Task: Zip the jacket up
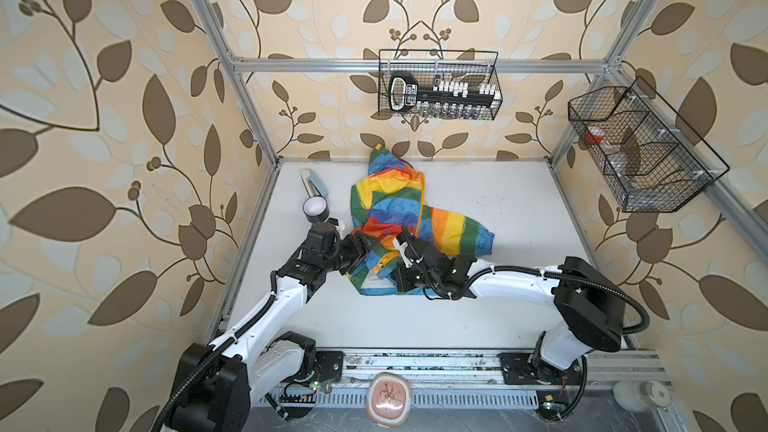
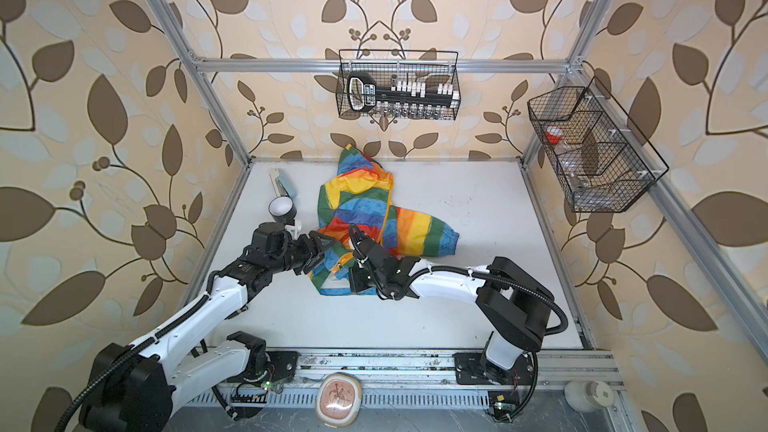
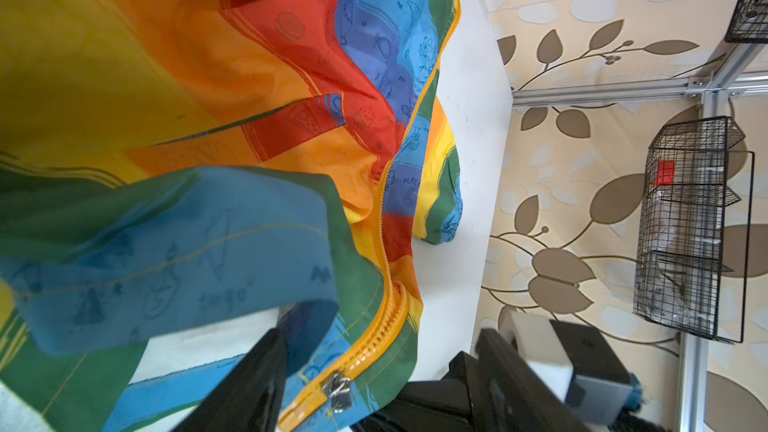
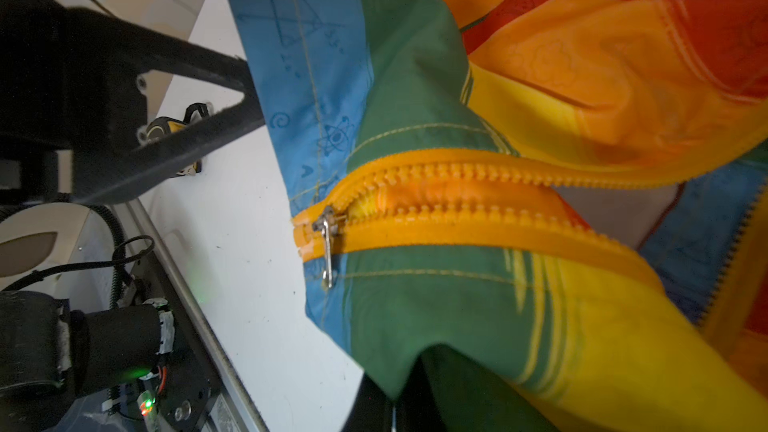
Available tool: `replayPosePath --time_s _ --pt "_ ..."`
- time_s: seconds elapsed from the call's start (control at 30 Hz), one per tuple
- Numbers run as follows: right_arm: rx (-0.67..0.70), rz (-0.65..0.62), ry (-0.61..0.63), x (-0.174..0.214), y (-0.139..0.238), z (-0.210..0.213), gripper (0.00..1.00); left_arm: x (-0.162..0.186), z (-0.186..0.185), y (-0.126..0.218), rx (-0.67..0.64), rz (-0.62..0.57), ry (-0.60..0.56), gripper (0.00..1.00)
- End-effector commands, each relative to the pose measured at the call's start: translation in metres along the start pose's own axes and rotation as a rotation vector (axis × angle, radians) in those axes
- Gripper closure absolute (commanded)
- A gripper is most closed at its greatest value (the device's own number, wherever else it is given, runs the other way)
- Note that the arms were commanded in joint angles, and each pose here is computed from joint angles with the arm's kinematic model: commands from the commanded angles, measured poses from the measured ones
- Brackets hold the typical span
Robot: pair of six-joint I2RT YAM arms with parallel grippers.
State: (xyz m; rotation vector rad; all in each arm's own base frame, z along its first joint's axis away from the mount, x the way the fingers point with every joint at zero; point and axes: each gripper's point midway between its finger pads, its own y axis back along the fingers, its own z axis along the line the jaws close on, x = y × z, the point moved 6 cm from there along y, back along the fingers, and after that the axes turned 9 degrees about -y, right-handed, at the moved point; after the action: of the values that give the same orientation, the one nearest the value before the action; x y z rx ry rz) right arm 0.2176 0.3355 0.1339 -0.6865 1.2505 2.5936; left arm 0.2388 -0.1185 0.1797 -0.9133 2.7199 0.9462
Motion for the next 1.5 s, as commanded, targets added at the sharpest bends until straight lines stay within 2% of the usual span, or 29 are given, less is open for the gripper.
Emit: replayPosePath --time_s 0.0,0.17,0.27,0.4,0.63,0.97,1.17,1.23,1.47 --pt "-0.083 -0.009 -0.014 -0.008 0.009 0.013 1.0 0.006 0.007 0.012 -0.046 -0.024 0.007 0.25" --pt "-0.095 -0.013 -0.016 -0.011 0.012 0.015 1.0 0.015 0.014 0.029 -0.095 -0.044 0.029 0.19" --pt "-0.098 -0.009 -0.018 -0.01 0.012 0.015 1.0 0.024 0.017 0.026 -0.026 -0.031 0.123 0.16" --pt "-0.1 -0.01 -0.019 -0.009 0.012 0.015 1.0 0.03 0.016 0.022 0.091 -0.079 0.238 0.14" --pt "-0.106 -0.011 -0.022 -0.009 0.014 0.015 1.0 0.04 0.016 0.008 0.199 -0.148 0.351 0.15" --pt "-0.134 -0.008 -0.039 -0.008 0.016 0.017 1.0 0.038 0.009 0.006 0.316 -0.301 0.381 0.16" --pt "-0.144 -0.01 -0.047 -0.008 0.019 0.017 1.0 0.033 0.004 0.007 0.361 -0.338 0.38 0.18" --pt "-0.144 -0.011 -0.047 -0.008 0.02 0.016 1.0 0.033 0.004 0.006 0.363 -0.338 0.376 0.22" --pt "-0.147 -0.014 -0.064 -0.009 0.022 0.01 1.0 0.032 0.002 0.012 0.369 -0.351 0.351 0.58"
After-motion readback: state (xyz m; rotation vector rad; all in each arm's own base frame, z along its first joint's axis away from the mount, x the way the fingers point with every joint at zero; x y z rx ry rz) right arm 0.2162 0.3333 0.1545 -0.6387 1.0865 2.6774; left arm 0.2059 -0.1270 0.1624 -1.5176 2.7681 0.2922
